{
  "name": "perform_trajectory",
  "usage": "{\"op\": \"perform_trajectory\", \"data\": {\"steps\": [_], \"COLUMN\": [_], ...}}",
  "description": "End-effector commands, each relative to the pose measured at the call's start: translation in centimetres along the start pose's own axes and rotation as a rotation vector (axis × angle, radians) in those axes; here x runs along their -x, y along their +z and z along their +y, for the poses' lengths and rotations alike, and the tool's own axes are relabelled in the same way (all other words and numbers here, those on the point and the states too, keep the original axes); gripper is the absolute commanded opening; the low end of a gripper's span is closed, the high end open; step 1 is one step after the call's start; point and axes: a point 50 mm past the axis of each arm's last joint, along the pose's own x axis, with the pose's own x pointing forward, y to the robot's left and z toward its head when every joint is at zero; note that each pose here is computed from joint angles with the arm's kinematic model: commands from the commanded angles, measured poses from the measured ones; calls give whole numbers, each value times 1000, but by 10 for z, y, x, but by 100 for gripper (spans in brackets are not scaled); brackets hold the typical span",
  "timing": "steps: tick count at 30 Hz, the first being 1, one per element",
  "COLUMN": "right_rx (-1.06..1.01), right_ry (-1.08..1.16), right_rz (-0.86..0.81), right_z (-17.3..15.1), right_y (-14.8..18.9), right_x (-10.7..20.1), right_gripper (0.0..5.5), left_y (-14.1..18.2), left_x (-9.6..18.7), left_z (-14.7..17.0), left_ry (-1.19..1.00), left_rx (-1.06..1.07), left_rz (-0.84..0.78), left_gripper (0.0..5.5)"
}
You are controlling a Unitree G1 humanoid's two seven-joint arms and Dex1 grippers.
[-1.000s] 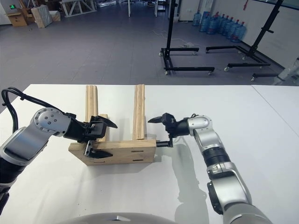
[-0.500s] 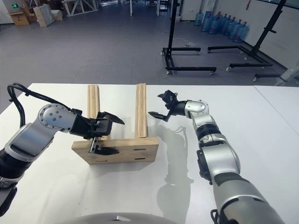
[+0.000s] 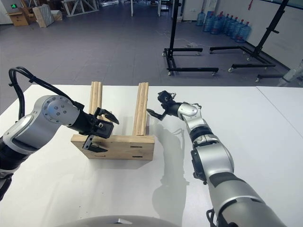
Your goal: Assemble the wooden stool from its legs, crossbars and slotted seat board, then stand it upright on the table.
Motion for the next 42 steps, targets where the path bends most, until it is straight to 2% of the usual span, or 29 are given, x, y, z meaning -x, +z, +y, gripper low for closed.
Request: {"op": "perform_trajectory", "data": {"steps": [1,4,8,11,15,19,22,26,29,31,34,39,42], "right_rx": [41,50,16,4,9,28,66,-6,-61,-54,-44,25,28], "right_ry": [67,180,374,433,329,82,58,303,638,682,641,250,99], "right_rz": [-33,-1,55,65,73,120,131,70,36,35,23,106,116], "right_z": [7,18,29,31,19,-8,-5,21,44,47,43,5,-13], "right_y": [19,12,-8,-15,-13,-10,-9,-10,-17,-20,-15,-14,-13], "right_x": [-15,-16,-2,5,7,13,8,0,9,13,11,14,23], "right_gripper": [540,540,540,540,540,540,540,540,540,540,540,540,540], "left_y": [0,2,0,1,-1,-1,0,1,2,3,3,3,3], "left_x": [0,-3,-8,-10,-12,-11,-12,-13,-14,-15,-15,-14,-12], "left_z": [-2,-3,-5,-7,-9,-10,-10,-10,-10,-10,-10,-10,-11], "left_ry": [5,3,8,10,16,18,15,18,22,24,26,35,43], "left_rx": [9,4,13,24,38,41,37,36,38,42,45,52,65], "left_rz": [-10,-20,-24,-34,-33,-33,-38,-43,-48,-51,-53,-56,-62], "left_gripper": [539,539,539,539,539,539,539,539,539,539,539,539,539]}}
